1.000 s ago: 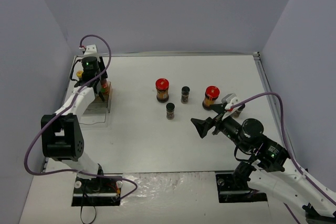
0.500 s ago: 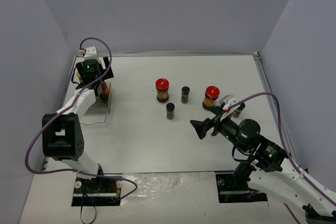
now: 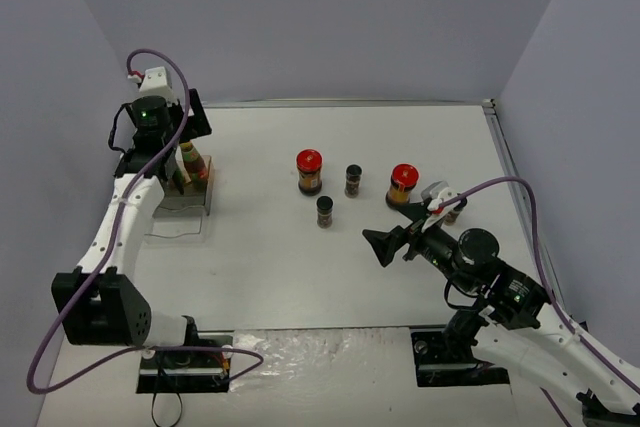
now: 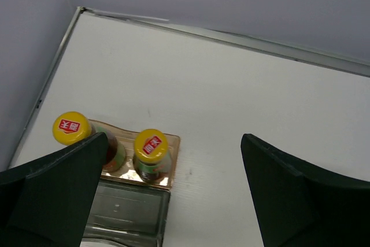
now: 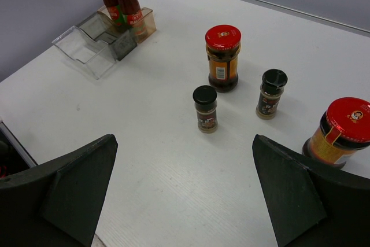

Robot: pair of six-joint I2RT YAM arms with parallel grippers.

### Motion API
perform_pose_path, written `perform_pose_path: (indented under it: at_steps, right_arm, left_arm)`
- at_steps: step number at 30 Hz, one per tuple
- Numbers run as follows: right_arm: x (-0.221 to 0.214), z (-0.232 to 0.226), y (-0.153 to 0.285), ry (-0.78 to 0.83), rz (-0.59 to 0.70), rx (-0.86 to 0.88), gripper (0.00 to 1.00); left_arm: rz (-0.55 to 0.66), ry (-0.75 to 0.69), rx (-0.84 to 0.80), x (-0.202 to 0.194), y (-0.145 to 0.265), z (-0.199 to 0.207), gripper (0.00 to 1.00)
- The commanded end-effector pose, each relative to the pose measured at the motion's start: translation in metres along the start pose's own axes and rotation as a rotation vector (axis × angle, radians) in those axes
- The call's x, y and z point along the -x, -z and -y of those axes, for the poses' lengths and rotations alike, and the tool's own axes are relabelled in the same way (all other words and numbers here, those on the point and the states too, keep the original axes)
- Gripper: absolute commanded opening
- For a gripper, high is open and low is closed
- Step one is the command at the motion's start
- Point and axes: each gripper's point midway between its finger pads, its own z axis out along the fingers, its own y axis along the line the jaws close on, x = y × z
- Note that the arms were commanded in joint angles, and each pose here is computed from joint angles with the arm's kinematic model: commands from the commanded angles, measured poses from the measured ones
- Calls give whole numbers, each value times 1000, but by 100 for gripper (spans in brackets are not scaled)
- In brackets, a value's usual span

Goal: Organize the condiment bottles

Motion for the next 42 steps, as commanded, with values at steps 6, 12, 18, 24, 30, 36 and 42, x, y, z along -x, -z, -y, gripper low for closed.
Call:
perform_pose_path:
  at_steps: [6, 12, 18, 24, 30, 36, 42]
  right_arm:
    - [23, -3, 5, -41, 101, 12, 100]
    - [22, -2, 8, -52, 106, 5, 100]
    - [22, -1, 12, -70, 114, 5, 100]
    - [20, 1, 16, -76, 114, -1, 100]
    - [23, 2, 19, -83, 127, -5, 100]
    - [16, 5, 21, -73, 98, -20, 100]
    - [16, 6, 21, -68, 94, -27, 100]
  left_arm:
    - [-141, -50, -432, -14, 66, 129, 97]
    - [-210, -122, -509, -50, 61, 188, 97]
    - [-288, -210, -549, -90, 47, 239, 97]
    - [-334, -275, -529, -121, 29, 262, 97]
    - [-340, -326, -378, -134, 5, 253, 97]
    - [-351, -350, -325, -144, -11, 249, 97]
    - [-387, -341, -340, -154, -21, 255, 97]
